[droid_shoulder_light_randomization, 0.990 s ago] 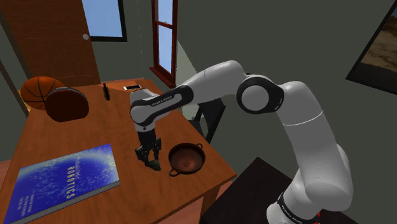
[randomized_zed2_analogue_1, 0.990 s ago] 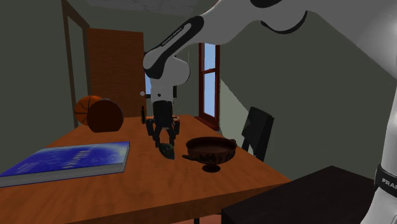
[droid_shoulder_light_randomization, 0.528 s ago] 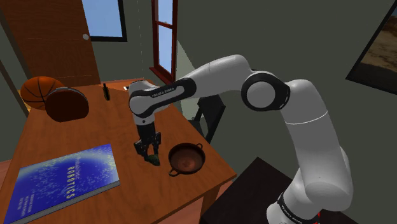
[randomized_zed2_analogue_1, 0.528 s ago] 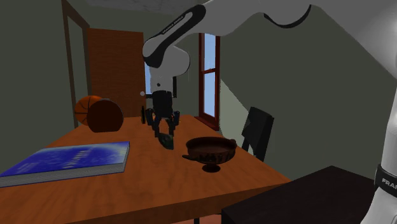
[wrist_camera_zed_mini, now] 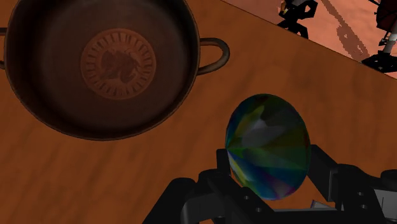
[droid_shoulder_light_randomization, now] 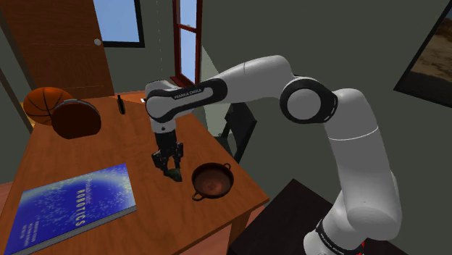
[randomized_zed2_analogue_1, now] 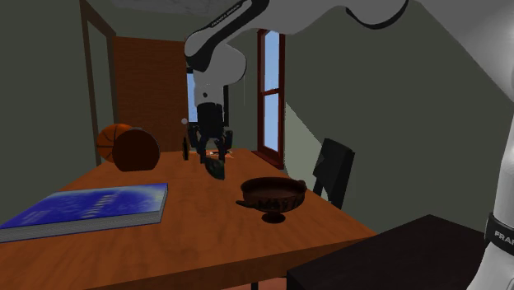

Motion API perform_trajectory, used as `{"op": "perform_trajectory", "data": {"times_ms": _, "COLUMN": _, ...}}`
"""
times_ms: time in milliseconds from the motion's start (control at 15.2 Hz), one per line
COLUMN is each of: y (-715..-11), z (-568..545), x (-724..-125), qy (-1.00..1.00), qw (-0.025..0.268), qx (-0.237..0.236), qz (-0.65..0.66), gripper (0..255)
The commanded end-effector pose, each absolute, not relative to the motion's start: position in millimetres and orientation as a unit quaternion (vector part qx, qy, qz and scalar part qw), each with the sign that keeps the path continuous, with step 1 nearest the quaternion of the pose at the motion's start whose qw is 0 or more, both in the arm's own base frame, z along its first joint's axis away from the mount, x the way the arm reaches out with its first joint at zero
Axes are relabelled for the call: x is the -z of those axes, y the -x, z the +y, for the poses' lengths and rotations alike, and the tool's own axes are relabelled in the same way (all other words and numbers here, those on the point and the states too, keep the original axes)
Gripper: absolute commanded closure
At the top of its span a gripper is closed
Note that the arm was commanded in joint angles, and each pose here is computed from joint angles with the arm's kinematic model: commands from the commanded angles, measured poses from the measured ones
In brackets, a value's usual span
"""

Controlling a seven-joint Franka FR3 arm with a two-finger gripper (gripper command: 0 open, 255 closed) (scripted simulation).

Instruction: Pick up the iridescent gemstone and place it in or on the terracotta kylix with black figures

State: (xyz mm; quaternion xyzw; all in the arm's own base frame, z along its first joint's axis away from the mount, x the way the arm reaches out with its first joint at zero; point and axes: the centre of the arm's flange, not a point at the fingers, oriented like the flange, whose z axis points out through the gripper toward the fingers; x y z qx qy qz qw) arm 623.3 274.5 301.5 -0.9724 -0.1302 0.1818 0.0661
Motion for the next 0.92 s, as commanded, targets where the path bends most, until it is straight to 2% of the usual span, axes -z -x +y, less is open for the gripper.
{"op": "perform_trajectory", "data": {"times_ms": 0, "y": -624, "z": 275, "x": -312, "qy": 0.972, "qw": 0.066, "qx": -0.182, "qz": -0.130, "gripper": 255}}
{"op": "perform_trajectory", "data": {"times_ms": 858, "y": -549, "z": 133, "x": -316, "qy": 0.972, "qw": 0.066, "qx": -0.182, "qz": -0.130, "gripper": 255}}
